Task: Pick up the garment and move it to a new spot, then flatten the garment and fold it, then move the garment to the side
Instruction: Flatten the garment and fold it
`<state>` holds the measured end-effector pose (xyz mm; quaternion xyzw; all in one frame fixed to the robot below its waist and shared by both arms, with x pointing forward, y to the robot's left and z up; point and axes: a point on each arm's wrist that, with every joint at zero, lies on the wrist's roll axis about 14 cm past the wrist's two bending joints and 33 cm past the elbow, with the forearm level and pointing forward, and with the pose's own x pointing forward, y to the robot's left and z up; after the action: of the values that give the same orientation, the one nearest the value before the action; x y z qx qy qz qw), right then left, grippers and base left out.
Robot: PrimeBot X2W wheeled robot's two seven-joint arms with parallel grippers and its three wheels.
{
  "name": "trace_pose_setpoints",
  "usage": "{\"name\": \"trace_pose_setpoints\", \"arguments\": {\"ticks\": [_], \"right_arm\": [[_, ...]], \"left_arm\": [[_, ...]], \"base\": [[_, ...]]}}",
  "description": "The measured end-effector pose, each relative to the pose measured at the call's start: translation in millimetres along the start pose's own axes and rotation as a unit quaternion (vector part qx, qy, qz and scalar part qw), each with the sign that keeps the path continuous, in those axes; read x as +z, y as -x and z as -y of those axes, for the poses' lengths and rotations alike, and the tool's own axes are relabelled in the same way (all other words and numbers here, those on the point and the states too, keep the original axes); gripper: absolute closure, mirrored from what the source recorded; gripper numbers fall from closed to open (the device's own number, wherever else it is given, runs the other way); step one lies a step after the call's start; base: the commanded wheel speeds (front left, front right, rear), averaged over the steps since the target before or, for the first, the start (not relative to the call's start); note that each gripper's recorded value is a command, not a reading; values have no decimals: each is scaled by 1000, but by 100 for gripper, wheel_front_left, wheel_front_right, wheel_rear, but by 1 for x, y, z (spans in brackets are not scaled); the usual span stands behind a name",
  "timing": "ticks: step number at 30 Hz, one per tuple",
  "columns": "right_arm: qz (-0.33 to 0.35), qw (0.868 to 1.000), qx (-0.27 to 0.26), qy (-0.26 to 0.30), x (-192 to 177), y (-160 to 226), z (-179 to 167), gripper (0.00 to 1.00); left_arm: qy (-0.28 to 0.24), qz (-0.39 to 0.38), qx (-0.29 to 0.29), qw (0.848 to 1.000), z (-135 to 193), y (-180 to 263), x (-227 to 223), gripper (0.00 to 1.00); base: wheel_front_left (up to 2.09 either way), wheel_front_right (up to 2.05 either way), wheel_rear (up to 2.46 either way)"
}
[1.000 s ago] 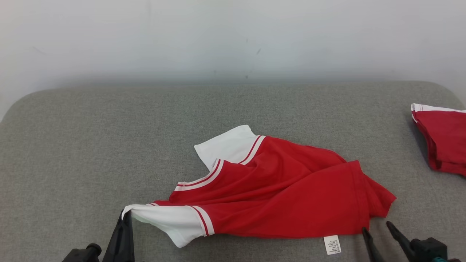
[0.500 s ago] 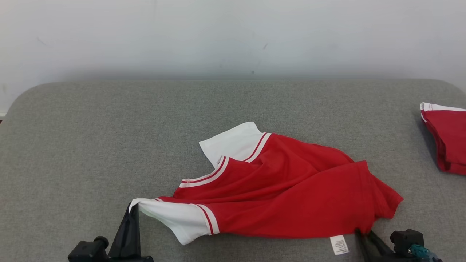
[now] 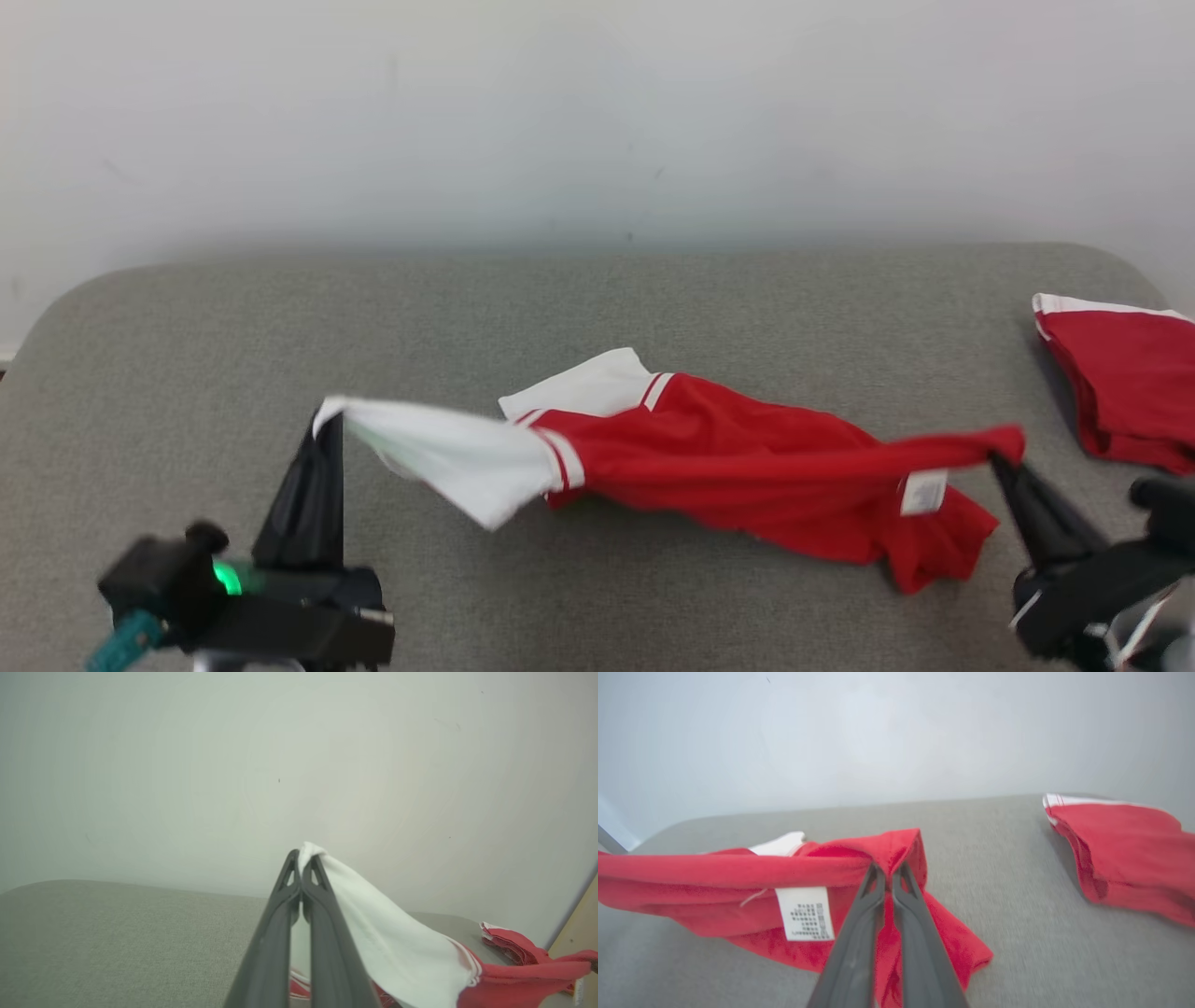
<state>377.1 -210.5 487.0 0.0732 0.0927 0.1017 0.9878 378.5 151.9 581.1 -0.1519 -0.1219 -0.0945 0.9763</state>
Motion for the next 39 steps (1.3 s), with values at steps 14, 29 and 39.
{"name": "trace_pose_setpoints", "arguments": {"ticks": [14,29,39], "right_arm": [[185,981,53,-7,205,26,-4,100],[233,970,67,-1,293,42,7,100],[139,988,54,29,265,-26,-1,100]], "left_arm": [[-13,170,-162,972,68,-61,169,100],[-61,140,-214,965,90,-96,236,100],[-50,-22,-193,980,79,-151,173,100]], "base": [[0,0,0],[0,0,0],[0,0,0]]}}
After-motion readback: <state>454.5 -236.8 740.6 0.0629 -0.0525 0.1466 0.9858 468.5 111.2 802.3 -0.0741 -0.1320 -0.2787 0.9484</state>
